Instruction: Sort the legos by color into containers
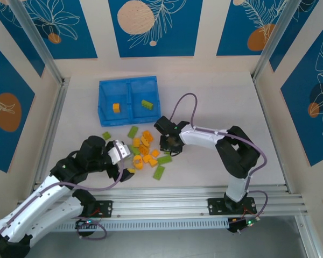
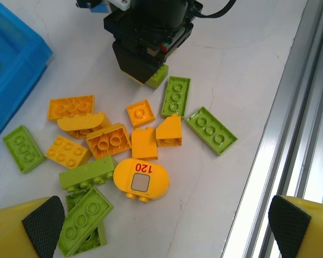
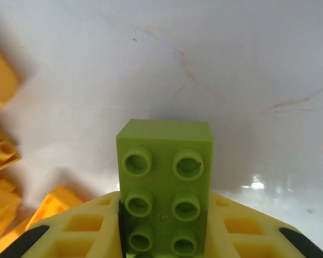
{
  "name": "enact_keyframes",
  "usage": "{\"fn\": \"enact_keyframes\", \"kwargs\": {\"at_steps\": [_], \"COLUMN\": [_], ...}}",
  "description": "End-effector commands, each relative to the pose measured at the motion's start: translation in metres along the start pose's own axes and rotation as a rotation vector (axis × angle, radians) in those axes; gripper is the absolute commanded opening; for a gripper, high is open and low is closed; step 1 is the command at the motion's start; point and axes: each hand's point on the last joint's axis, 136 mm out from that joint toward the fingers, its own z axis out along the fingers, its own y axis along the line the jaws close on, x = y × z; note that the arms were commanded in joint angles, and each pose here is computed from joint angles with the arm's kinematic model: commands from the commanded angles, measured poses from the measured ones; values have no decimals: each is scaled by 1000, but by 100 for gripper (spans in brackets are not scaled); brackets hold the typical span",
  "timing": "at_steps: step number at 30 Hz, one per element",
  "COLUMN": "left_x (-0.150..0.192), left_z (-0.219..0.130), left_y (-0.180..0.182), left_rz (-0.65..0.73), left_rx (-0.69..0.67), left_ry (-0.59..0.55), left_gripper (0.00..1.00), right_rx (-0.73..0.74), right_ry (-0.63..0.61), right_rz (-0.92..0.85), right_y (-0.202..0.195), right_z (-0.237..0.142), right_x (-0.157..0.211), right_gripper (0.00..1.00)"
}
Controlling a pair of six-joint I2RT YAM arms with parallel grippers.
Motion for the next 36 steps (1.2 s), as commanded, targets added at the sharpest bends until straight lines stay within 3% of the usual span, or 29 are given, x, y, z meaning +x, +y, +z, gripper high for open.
{"fn": "enact_keyframes", "kwargs": {"at_steps": [1, 6, 9, 12, 16, 21, 28, 36], "left_x": [-14, -18, -15, -10, -6, -5, -5, 0], "left_z": [-7, -17, -26, -37, -51, -52, -49, -47], "left_y": [-7, 7, 30, 44, 57, 59, 59, 65], "left_rz": [49, 51, -11, -34, -50, -58, -69, -98], "left_rx": [24, -86, -226, -327, -430, -443, -432, -463], "left_ry": [-89, -135, -122, -98, -109, -111, -97, -66], "left_gripper": [100, 100, 100, 100, 100, 100, 100, 100], "right_rx": [-92, -334, -307, -229, -284, -193, -145, -171], "right_ry": [-223, -456, -513, -521, -490, -405, -302, -301], "right_rz": [-124, -424, -481, -466, -447, -427, -393, -329], "right_y": [26, 101, 124, 130, 143, 142, 143, 146], "right_z": [-60, -133, -142, -127, -103, -50, 9, -5], "right_x": [-25, -43, -71, -112, -155, -195, -203, -204], "right_gripper": [31, 31, 31, 31, 31, 30, 36, 49]}}
